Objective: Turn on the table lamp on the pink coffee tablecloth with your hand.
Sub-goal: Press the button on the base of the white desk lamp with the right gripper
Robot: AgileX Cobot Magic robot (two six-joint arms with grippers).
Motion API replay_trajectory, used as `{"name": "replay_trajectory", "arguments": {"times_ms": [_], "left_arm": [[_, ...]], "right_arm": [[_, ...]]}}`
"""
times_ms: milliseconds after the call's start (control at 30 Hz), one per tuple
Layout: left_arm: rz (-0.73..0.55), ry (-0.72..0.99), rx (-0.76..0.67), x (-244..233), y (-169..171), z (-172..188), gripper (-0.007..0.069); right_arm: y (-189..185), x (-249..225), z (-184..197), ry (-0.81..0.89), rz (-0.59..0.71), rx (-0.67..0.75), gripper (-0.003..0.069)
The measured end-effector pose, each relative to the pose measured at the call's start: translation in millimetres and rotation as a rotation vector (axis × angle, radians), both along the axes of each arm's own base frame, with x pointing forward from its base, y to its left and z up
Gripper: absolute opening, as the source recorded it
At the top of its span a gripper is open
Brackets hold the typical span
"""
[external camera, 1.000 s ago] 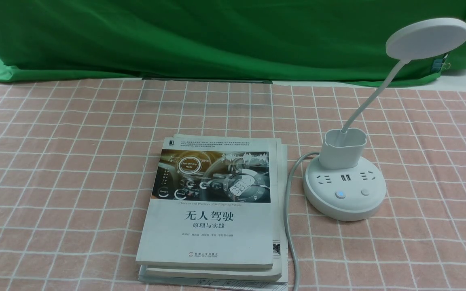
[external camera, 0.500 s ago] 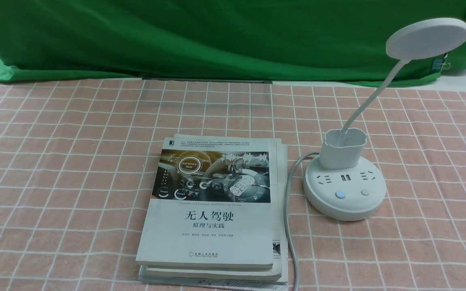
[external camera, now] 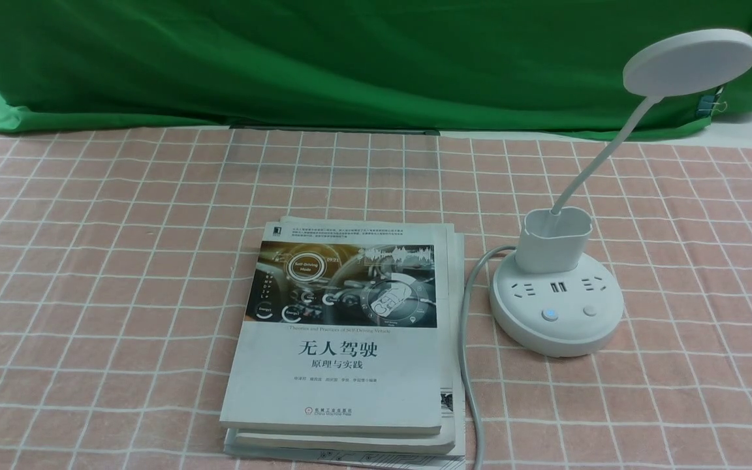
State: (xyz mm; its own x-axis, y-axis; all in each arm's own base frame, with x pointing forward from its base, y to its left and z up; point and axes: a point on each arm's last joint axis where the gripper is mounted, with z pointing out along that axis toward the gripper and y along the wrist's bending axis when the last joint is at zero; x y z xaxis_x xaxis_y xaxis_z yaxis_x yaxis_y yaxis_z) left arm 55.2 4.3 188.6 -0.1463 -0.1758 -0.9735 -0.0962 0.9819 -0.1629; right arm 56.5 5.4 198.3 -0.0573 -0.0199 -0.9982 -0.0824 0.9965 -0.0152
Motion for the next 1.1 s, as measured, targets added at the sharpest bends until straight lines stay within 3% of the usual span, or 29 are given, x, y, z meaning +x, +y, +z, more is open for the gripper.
{"name": "replay_trajectory", "arguments": {"times_ms": [267,433,500,700,867,1100], "left_arm": [[0.0,0.0,0.001,0,0,0,0.0019],[0.0,0.0,0.001,0,0,0,0.0019],[0.0,0.0,0.001,0,0,0,0.0019],[0.0,0.0,0.001,0,0,0,0.0019],[0.0,0.0,0.001,0,0,0,0.0019],[0.0,0.0,0.001,0,0,0,0.0019]], "right_arm": [[-3,-1,18,-0.165,-0.015,0.451,0.024],[-3,-1,18,-0.158,-0.012,0.522,0.0232],[-2,0,22,-0.112,-0.015,0.51,0.0232],[7,25,84,0.336,0.009,0.209,0.0202],[13,72,105,0.751,0.083,0.025,0.0137],[18,135,98,0.965,0.117,-0.02,0.0054]]}}
